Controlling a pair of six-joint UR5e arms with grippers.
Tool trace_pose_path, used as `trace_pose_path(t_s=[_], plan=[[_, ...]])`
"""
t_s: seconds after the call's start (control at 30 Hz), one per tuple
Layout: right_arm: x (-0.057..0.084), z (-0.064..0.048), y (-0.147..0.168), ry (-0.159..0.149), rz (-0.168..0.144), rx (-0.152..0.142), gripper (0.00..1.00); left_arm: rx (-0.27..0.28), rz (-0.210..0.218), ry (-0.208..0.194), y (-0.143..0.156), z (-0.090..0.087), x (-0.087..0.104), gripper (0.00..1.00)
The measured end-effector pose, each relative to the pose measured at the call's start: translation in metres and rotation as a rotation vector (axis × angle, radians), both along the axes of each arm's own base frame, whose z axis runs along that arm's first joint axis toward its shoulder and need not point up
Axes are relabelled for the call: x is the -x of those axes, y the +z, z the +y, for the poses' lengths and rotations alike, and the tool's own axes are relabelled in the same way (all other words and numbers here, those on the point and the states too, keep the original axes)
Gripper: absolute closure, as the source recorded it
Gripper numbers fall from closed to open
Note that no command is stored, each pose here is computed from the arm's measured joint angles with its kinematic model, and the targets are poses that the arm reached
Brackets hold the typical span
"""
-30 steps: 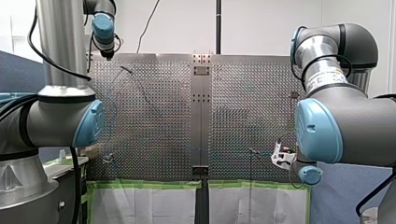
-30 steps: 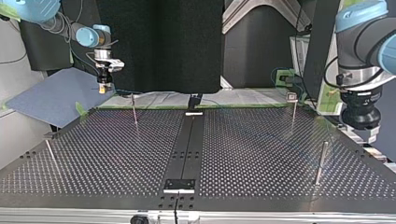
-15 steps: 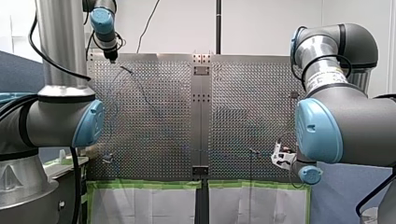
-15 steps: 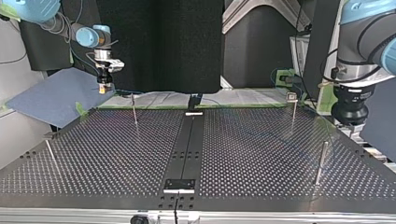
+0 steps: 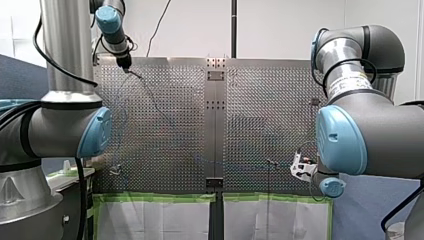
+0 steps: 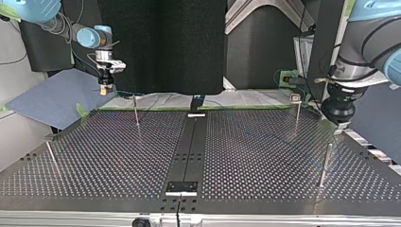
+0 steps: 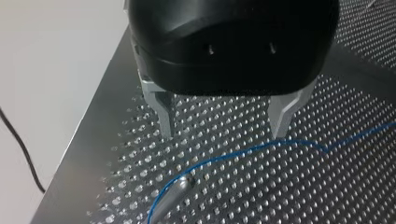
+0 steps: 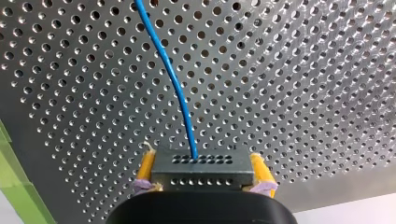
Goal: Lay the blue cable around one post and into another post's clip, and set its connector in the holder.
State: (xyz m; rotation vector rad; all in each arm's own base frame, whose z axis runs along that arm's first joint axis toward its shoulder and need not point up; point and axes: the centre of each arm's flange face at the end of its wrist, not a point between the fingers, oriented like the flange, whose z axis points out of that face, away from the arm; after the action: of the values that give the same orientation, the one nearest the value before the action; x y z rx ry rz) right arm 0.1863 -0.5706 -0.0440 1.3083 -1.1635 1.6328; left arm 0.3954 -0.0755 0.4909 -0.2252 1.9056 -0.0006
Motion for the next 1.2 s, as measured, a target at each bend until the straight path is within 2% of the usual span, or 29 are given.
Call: trace_pose_path(t_s=[0.1, 0.33, 0.5, 0.67, 0.87, 1.2], plan=[[0.0, 0.0, 0.0, 0.0, 0.0, 0.0, 1.0, 0.027, -0.016, -0.018, 0.0, -0.002, -0.003, 0.0], [-0.001, 0.0, 0.0, 0.002, 0.0, -0.002, 1.0, 0.087, -0.09, -0.053, 0.01, -0.006, -0.012, 0.0], [-0.001, 0.0, 0.0, 0.002, 0.0, -0.001, 1.0, 0.113, -0.14, -0.042, 0.018, -0.005, -0.017, 0.0], [-0.002, -0.001, 0.0, 0.003, 0.0, -0.003, 1.0, 0.14, -0.181, 0.0, 0.022, 0.0, -0.022, 0.0], [-0.003, -0.001, 0.0, 0.004, 0.0, -0.006, 1.0, 0.153, -0.174, 0.027, 0.016, 0.002, -0.026, 0.0], [-0.003, -0.001, 0.0, 0.005, 0.0, -0.008, 1.0, 0.111, -0.109, 0.082, 0.004, 0.006, -0.027, 0.0]])
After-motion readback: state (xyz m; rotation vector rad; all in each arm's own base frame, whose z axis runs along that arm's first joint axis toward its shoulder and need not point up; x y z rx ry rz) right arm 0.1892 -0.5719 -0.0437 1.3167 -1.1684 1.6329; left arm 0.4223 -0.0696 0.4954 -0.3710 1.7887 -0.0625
